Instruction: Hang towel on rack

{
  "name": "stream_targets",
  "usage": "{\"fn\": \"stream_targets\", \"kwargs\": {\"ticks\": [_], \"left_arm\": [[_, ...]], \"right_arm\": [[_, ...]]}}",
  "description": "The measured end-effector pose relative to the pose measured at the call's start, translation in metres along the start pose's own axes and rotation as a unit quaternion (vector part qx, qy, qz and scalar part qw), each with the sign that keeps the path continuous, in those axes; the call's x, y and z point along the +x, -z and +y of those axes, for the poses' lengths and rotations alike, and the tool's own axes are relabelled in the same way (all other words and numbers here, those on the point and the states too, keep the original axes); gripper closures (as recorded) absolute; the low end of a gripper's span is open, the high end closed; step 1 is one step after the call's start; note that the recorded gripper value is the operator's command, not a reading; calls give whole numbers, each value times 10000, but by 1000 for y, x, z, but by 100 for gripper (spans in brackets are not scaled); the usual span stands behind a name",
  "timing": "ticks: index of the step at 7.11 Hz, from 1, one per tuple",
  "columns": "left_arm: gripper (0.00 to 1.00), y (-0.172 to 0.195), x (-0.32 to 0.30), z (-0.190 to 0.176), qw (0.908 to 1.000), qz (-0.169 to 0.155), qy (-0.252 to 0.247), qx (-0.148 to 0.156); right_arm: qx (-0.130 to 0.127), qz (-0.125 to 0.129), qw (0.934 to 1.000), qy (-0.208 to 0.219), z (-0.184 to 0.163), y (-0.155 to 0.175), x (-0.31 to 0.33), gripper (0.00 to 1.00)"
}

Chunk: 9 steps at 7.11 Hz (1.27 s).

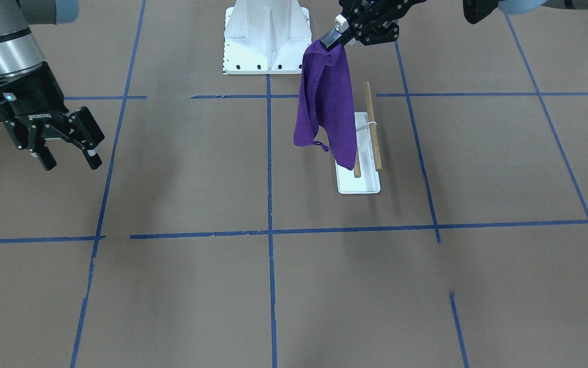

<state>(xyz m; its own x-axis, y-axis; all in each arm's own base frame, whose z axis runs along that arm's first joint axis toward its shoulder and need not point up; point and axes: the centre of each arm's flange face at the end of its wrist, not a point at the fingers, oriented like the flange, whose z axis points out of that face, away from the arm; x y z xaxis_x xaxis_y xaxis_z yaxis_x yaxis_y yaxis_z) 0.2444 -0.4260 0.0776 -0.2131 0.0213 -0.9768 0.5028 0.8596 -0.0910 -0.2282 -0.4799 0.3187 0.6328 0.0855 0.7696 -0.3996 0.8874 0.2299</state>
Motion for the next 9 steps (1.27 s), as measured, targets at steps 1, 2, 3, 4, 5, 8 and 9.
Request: {"fn": "stream_targets", "kwargs": {"ticks": [1, 2, 3, 4, 5, 8, 9], "left_arm": [[100, 0, 3, 10, 9993, -305, -93, 220], [100, -7, 1, 31, 9962, -680, -86, 536], [100, -16, -5, 60, 9899, -1138, -111, 834], [100, -18, -10, 86, 9839, -1504, -180, 953], [100, -15, -14, 106, 9789, -1794, -243, 950], [100, -9, -46, 158, 9528, -2837, -516, 949], [100, -6, -57, 167, 9401, -3205, -601, 989]], "right_arm": [[-262, 295, 9985, 385, -12, 3, 32, 0], [-582, 517, 9941, 761, -19, 6, 71, 0], [-922, 685, 9868, 1141, -23, 8, 113, 0], [-1228, 804, 9783, 1463, -26, 11, 151, 0], [-1532, 855, 9705, 1654, -30, 13, 184, 0], [-2081, 889, 9522, 2050, -33, 25, 254, 0], [-2147, 881, 9502, 2078, -31, 27, 264, 0]]}}
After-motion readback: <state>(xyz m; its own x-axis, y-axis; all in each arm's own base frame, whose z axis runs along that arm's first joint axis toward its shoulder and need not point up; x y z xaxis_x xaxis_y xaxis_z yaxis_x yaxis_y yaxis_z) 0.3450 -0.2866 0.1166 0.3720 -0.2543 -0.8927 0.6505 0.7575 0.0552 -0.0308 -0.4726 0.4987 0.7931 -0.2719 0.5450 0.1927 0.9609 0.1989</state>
